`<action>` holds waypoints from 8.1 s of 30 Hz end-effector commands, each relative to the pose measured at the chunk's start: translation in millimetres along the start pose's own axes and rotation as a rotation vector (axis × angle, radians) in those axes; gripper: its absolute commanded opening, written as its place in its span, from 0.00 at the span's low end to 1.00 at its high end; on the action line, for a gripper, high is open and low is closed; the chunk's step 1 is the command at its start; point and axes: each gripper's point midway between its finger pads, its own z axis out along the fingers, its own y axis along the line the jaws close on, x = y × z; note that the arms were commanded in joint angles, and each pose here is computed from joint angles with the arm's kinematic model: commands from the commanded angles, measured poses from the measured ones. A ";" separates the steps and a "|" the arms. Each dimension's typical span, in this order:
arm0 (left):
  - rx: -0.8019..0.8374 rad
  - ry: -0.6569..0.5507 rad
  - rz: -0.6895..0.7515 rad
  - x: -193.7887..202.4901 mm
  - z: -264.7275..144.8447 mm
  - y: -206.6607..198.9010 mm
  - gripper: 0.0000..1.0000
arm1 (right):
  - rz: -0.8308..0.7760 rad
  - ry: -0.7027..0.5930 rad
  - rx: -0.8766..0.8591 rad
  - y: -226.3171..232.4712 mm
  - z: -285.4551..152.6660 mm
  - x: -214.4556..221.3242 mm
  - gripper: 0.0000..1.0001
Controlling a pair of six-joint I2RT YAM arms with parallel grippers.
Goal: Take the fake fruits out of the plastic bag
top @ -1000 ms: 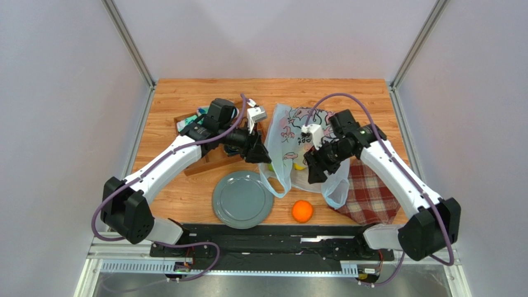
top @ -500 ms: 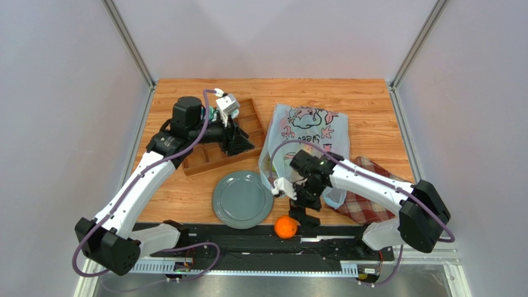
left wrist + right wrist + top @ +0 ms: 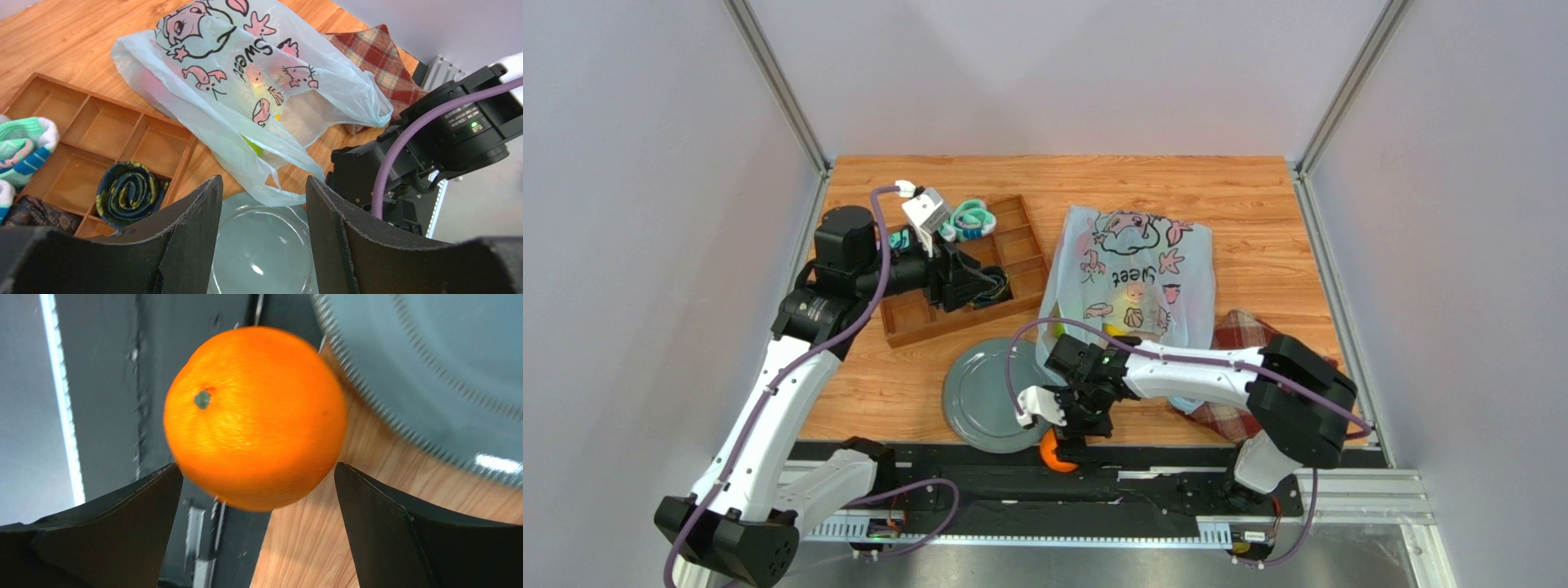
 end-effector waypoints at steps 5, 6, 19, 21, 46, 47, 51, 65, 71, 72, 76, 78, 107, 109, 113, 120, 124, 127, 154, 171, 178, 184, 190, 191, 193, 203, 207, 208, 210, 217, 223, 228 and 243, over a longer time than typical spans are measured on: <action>-0.002 -0.031 -0.003 -3.0 -9.1 -2.4 0.61 | -0.109 -0.140 0.010 -4.0 10.1 -67.0 1.00; -0.005 -0.029 -0.007 -2.2 -9.3 -1.6 0.61 | -0.101 -0.143 0.013 -3.5 11.7 -69.8 1.00; -0.023 -0.045 0.000 -6.0 -14.5 0.2 0.61 | -0.139 -0.134 0.100 -12.0 -38.6 -87.1 0.50; -0.026 -0.053 0.003 -7.8 -15.3 0.1 0.60 | -0.168 -0.121 0.123 -18.3 -46.3 -88.2 0.48; -0.092 -0.122 -0.107 -21.1 -31.1 18.1 0.60 | 0.164 -0.371 -0.089 -119.0 15.7 -207.5 0.71; -0.093 -0.122 -0.106 -21.1 -31.2 18.4 0.60 | 0.173 -0.361 -0.092 -120.3 19.9 -203.7 0.71; -0.101 -0.119 -0.101 -20.0 -30.0 22.4 0.60 | 0.200 -0.334 -0.100 -125.4 32.5 -194.0 0.79; -0.054 -0.159 -0.014 -38.3 -38.6 6.3 0.59 | 0.259 -0.406 0.201 -100.2 -180.4 -140.3 1.00; 0.059 -0.003 -0.143 34.3 17.2 -20.5 0.59 | 0.800 -0.456 0.405 -111.4 -215.3 -6.9 1.00; 0.084 0.042 -0.149 44.7 29.3 -32.1 0.59 | 0.903 -0.489 0.440 -118.5 -227.6 17.8 1.00; 0.117 0.174 -0.201 70.9 80.3 -55.0 0.59 | 1.041 -0.554 0.364 -103.2 -230.0 43.7 1.00; 0.065 0.258 -0.252 91.1 110.5 -56.3 0.60 | 1.033 -0.591 0.384 -101.3 -235.4 42.8 0.96; -0.137 0.625 -0.428 186.7 149.3 -51.3 0.61 | 1.060 -0.756 0.297 -82.8 -223.4 23.5 0.84; -0.147 0.629 -0.430 190.1 161.0 -46.9 0.61 | 1.058 -0.756 0.305 -84.6 -223.7 23.8 0.84; -0.145 0.610 -0.444 190.1 183.3 -42.7 0.57 | 1.070 -0.751 0.316 -85.9 -218.2 28.4 0.84; 0.000 0.457 -0.469 129.3 189.0 -47.9 0.00 | 0.847 -0.581 0.340 -82.3 -183.6 28.9 0.77; 0.038 0.350 -0.447 92.5 166.1 -32.0 0.00 | 0.749 -0.522 0.413 -104.9 -179.4 15.0 0.72; 0.049 0.324 -0.449 84.4 145.6 -23.4 0.00 | 0.791 -0.520 0.463 -134.2 -186.6 11.1 0.65; 0.029 0.156 -0.565 53.1 123.6 33.8 0.00 | 0.876 -0.352 0.784 -278.8 -190.8 -16.3 1.00; 0.134 0.097 -0.622 21.3 143.1 40.8 0.00 | 0.657 -0.416 0.311 -141.8 -150.6 -55.5 0.68; 0.123 0.084 -0.628 23.7 137.6 42.7 0.00 | 0.728 -0.368 0.357 -175.1 -136.5 -42.0 0.62; 0.114 0.094 -0.632 29.0 132.6 44.3 0.00 | 0.832 -0.390 0.398 -204.4 -155.1 -21.8 0.63; 0.132 0.088 -0.628 26.7 133.8 42.9 0.00 | 0.854 -0.385 0.416 -222.0 -145.4 -13.1 0.73; 0.135 0.088 -0.627 25.9 134.5 43.1 0.00 | 0.873 -0.385 0.426 -225.8 -144.5 -12.3 0.80; 0.143 0.089 -0.626 24.1 135.6 42.9 0.00 | 0.892 -0.370 0.465 -237.0 -142.8 -6.9 0.86; 0.148 0.103 -0.644 30.2 138.0 43.5 0.00 | 0.952 -0.377 0.542 -284.2 -147.0 -13.8 0.99; 0.150 0.107 -0.648 31.6 139.6 44.4 0.00 | 0.967 -0.335 0.558 -293.3 -134.9 -7.2 1.00; 0.150 0.108 -0.648 31.7 139.9 44.7 0.00 | 0.962 -0.312 0.570 -293.8 -131.2 -3.8 0.99; 0.145 0.109 -0.647 32.8 140.7 46.1 0.00 | 0.963 -0.266 0.595 -295.4 -125.5 6.8 0.95; 0.130 0.087 -0.650 31.8 147.1 53.7 0.00 | 0.852 -0.242 0.667 -265.9 -170.0 6.1 0.79; 0.131 0.066 -0.668 28.0 155.8 60.2 0.00 | 0.767 -0.286 0.645 -213.9 -198.2 -14.0 0.70; 0.128 0.057 -0.665 25.3 159.1 64.7 0.00 | 0.692 -0.318 0.564 -170.1 -216.2 -32.6 0.69; 0.074 0.006 -0.643 9.7 160.5 107.7 0.00 | 0.170 -0.431 0.219 -118.3 -148.4 -123.4 0.68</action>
